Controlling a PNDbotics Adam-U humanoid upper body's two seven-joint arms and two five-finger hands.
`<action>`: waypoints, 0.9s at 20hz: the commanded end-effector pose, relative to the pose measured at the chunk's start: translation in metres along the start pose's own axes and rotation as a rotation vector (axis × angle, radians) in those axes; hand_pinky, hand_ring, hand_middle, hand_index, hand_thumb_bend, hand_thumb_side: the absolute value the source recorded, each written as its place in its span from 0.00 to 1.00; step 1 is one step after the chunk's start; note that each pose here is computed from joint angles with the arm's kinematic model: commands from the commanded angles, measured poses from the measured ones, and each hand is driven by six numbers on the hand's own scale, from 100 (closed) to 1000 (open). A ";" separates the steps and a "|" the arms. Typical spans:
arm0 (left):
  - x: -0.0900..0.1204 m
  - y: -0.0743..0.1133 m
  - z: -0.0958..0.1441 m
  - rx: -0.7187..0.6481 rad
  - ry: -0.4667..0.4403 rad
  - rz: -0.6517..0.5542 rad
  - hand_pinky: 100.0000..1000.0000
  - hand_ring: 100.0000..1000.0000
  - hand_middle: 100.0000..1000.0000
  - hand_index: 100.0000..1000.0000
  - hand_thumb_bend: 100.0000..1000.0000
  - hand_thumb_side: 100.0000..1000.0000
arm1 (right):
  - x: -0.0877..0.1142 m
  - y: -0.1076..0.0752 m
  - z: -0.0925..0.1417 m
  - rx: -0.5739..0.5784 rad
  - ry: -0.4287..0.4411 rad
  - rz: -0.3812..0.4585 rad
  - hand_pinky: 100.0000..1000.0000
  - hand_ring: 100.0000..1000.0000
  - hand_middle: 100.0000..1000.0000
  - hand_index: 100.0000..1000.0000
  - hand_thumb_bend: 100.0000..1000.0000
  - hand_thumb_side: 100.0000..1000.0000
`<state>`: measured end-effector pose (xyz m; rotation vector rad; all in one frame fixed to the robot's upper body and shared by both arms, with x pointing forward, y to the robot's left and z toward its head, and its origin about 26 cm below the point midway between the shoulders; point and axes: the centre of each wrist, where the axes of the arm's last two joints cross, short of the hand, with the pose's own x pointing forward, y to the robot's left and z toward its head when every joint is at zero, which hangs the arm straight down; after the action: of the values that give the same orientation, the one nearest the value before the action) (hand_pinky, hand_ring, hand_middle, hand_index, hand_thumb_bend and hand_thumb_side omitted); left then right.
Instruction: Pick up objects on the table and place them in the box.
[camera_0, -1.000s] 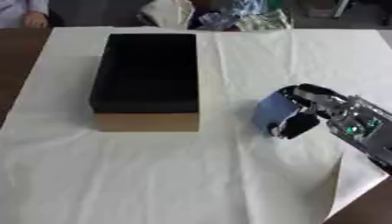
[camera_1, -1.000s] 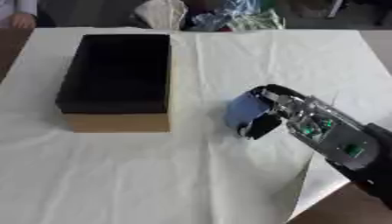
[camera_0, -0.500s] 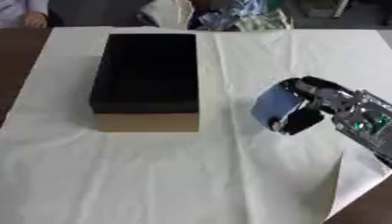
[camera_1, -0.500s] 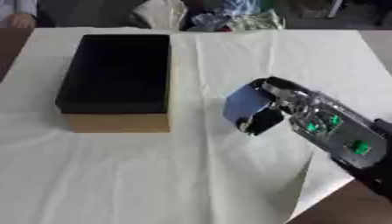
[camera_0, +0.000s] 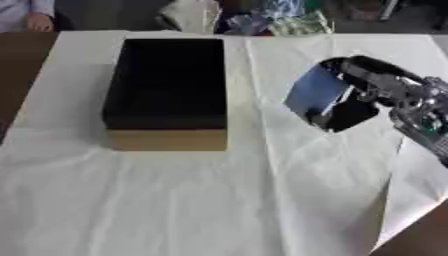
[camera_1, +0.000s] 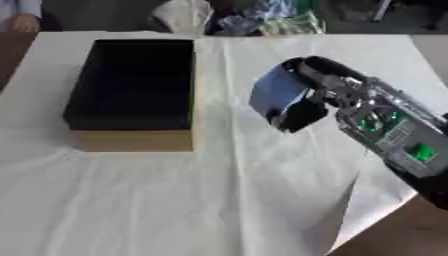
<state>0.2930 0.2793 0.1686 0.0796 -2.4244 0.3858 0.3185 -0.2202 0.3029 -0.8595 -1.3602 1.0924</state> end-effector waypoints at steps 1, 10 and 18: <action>0.007 0.000 -0.006 -0.022 -0.031 -0.002 0.95 0.62 0.60 0.80 0.00 0.42 | 0.018 -0.022 0.009 -0.020 -0.003 0.029 0.59 0.56 0.62 0.90 0.00 0.00; 0.006 0.000 -0.004 -0.021 -0.021 0.001 0.95 0.62 0.60 0.80 0.00 0.42 | 0.088 -0.042 -0.005 -0.030 -0.101 0.072 0.61 0.56 0.63 0.90 0.00 0.00; 0.006 -0.002 -0.003 -0.031 -0.018 0.012 0.95 0.62 0.60 0.80 0.00 0.41 | 0.142 -0.035 -0.032 0.002 -0.124 0.060 0.61 0.57 0.64 0.90 0.00 0.00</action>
<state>0.2928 0.2776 0.1676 0.0612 -2.4186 0.3846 0.3388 -0.0986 0.3723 -1.0342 -1.7137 1.2848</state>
